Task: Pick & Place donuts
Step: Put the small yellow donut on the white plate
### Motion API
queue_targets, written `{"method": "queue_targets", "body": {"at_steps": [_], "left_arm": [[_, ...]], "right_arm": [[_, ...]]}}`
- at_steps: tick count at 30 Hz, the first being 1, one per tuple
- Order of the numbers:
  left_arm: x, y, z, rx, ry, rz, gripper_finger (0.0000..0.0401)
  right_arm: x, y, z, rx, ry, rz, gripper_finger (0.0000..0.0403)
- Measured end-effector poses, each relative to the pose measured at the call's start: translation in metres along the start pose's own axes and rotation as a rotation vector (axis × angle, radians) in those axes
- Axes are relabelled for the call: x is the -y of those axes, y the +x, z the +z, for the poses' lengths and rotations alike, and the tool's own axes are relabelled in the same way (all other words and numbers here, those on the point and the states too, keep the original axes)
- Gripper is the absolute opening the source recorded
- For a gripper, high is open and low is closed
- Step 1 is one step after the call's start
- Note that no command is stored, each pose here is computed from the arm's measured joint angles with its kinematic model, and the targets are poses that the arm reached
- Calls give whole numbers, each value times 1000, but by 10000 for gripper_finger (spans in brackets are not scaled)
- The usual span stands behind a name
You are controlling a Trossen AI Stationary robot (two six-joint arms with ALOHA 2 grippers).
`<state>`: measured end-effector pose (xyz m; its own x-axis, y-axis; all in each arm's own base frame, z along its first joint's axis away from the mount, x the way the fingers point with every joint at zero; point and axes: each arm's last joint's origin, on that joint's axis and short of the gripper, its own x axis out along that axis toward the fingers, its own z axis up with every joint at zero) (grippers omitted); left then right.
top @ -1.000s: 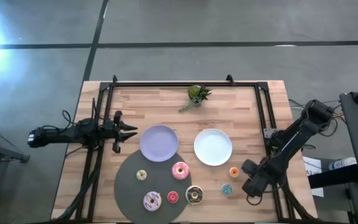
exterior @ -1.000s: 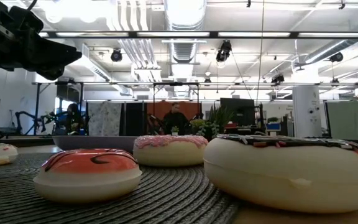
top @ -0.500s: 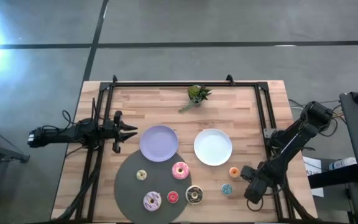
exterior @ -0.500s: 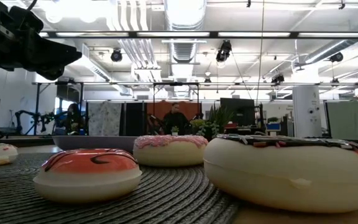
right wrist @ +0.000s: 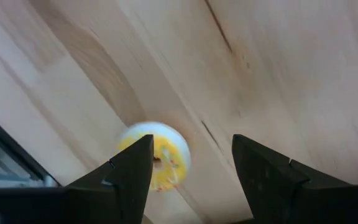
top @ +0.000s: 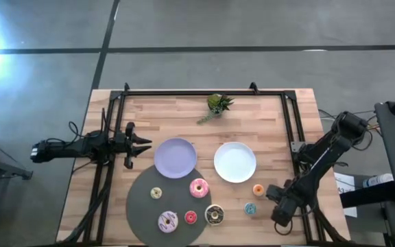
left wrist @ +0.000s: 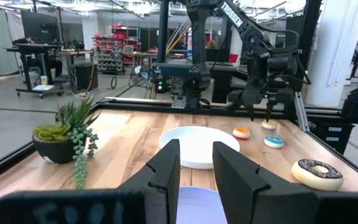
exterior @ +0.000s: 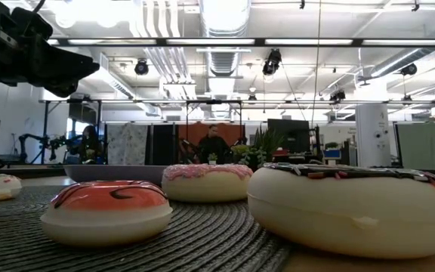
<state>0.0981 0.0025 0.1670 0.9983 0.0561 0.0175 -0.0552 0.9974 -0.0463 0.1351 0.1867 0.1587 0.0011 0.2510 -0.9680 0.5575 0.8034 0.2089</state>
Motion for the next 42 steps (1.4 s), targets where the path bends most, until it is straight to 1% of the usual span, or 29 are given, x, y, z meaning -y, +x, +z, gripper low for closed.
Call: {"method": "queue_targets", "body": {"at_steps": [3, 7, 13, 20, 30, 34, 36, 38, 42], "left_arm": [[0, 0, 0, -3, 0, 0, 71], [0, 0, 0, -5, 0, 0, 71], [0, 0, 0, -7, 0, 0, 71], [0, 0, -1, -7, 0, 0, 71], [0, 0, -1, -7, 1, 0, 71], [0, 0, -1, -7, 0, 0, 71], [0, 0, -1, -7, 1, 0, 71], [0, 0, -1, -7, 1, 0, 71], [0, 0, -1, -7, 1, 0, 71]], "right_arm": [[-2, -5, -1, 33, -8, 20, 210], [-5, -9, -6, 36, -72, 38, 210], [-4, -1, -17, 5, -126, -5, 210], [-4, 8, -18, 0, -174, -41, 210], [-9, 23, -19, -11, -201, -43, 210], [-10, 29, -18, -19, -172, -70, 207], [-10, 30, -18, -15, -152, -79, 195], [-10, 30, -18, -8, -133, -84, 174], [-7, 26, -17, 12, -98, -95, 106]]}}
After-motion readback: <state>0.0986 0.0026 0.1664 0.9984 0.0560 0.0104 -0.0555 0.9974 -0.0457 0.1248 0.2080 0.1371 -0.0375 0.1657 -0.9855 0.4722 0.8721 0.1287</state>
